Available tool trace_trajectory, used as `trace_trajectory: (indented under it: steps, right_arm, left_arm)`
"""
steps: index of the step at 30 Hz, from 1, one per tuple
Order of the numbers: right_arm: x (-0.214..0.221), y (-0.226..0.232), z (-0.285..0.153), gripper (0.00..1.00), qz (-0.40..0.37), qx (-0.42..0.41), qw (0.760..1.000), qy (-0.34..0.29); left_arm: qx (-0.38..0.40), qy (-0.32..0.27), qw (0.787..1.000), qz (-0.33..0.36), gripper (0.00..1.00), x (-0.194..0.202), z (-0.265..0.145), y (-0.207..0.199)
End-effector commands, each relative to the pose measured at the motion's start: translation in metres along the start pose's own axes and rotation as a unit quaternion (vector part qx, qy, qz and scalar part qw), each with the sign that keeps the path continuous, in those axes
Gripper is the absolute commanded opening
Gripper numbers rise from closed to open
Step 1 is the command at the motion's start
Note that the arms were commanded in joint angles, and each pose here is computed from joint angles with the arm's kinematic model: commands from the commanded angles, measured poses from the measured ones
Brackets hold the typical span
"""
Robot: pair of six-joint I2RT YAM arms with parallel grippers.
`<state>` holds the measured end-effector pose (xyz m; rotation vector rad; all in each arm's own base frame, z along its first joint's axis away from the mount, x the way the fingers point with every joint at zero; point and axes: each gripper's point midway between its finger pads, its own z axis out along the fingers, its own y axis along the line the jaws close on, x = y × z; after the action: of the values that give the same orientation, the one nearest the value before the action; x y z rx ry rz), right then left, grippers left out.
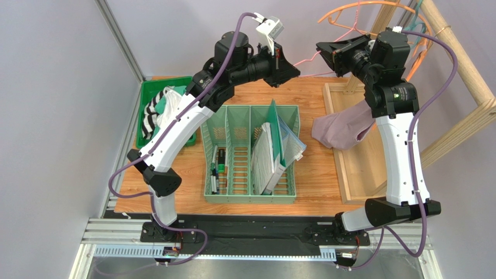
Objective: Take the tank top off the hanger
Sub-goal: Place the hanger at the clothesline.
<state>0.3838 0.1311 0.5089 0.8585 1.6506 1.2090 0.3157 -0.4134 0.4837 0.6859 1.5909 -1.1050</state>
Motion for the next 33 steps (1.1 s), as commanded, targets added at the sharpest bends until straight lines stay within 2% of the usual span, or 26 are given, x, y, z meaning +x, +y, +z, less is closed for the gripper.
trace_trajectory:
  steps: [1,3,7,11,13,15,19,21,24,25,27,29,30,31,33]
  right_arm:
    - [0.015,0.013,-0.013,0.05,-0.025,-0.029,0.999,0.024]
    - [0.02,0.013,-0.013,0.12,-0.026,-0.029,0.999,0.031]
    - [0.034,0.009,-0.018,0.33,-0.031,-0.028,0.998,0.048]
    - [0.053,0.004,-0.02,0.41,-0.032,-0.022,0.997,0.069]
    - [0.061,0.007,-0.021,0.41,-0.035,-0.027,0.996,0.075]
    - [0.065,0.007,-0.018,0.41,-0.037,-0.027,0.996,0.08]
    - [0.069,0.013,-0.013,0.32,-0.034,-0.033,0.995,0.086]
    - [0.073,0.015,-0.01,0.31,-0.032,-0.035,0.995,0.09]
    - [0.078,0.02,-0.008,0.2,-0.023,-0.045,0.994,0.096]
    - [0.08,0.022,-0.01,0.09,-0.023,-0.048,0.994,0.098]
    - [0.084,0.025,-0.013,0.0,-0.021,-0.05,0.994,0.099]
    - [0.088,0.028,-0.017,0.0,-0.013,-0.056,0.994,0.098]
    - [0.09,0.03,-0.018,0.0,-0.01,-0.06,0.993,0.099]
    - [0.093,0.027,-0.018,0.0,-0.006,-0.059,0.993,0.1]
    - [0.095,0.034,-0.019,0.0,0.005,-0.07,0.992,0.1]
  left_arm:
    - [-0.004,-0.043,0.999,0.012,0.0,-0.027,-0.004,-0.003]
    - [-0.01,-0.047,0.999,0.013,0.0,-0.029,-0.004,-0.002]
    - [-0.036,-0.059,0.997,0.022,0.0,-0.035,-0.006,0.006]
    - [-0.046,-0.065,0.997,0.026,0.0,-0.038,-0.008,0.009]
    - [-0.046,-0.06,0.997,0.026,0.0,-0.035,-0.007,0.009]
    - [-0.046,-0.056,0.997,0.026,0.0,-0.031,-0.006,0.009]
    - [-0.043,-0.049,0.997,0.028,0.0,-0.027,-0.009,0.007]
    - [-0.045,-0.044,0.998,0.031,0.0,-0.023,-0.009,0.008]
    - [-0.046,-0.036,0.998,0.035,0.0,-0.017,-0.012,0.007]
    - [-0.043,-0.036,0.998,0.035,0.0,-0.017,-0.015,0.003]
    - [-0.046,-0.025,0.998,0.031,0.0,-0.008,-0.016,0.005]
    - [-0.051,-0.022,0.998,0.028,0.01,-0.005,-0.024,0.005]
    - [-0.056,-0.023,0.998,0.028,0.05,-0.005,-0.027,0.006]
    - [-0.058,-0.031,0.997,0.029,0.15,-0.011,-0.035,0.003]
    - [-0.057,-0.034,0.997,0.029,0.28,-0.013,-0.045,-0.002]
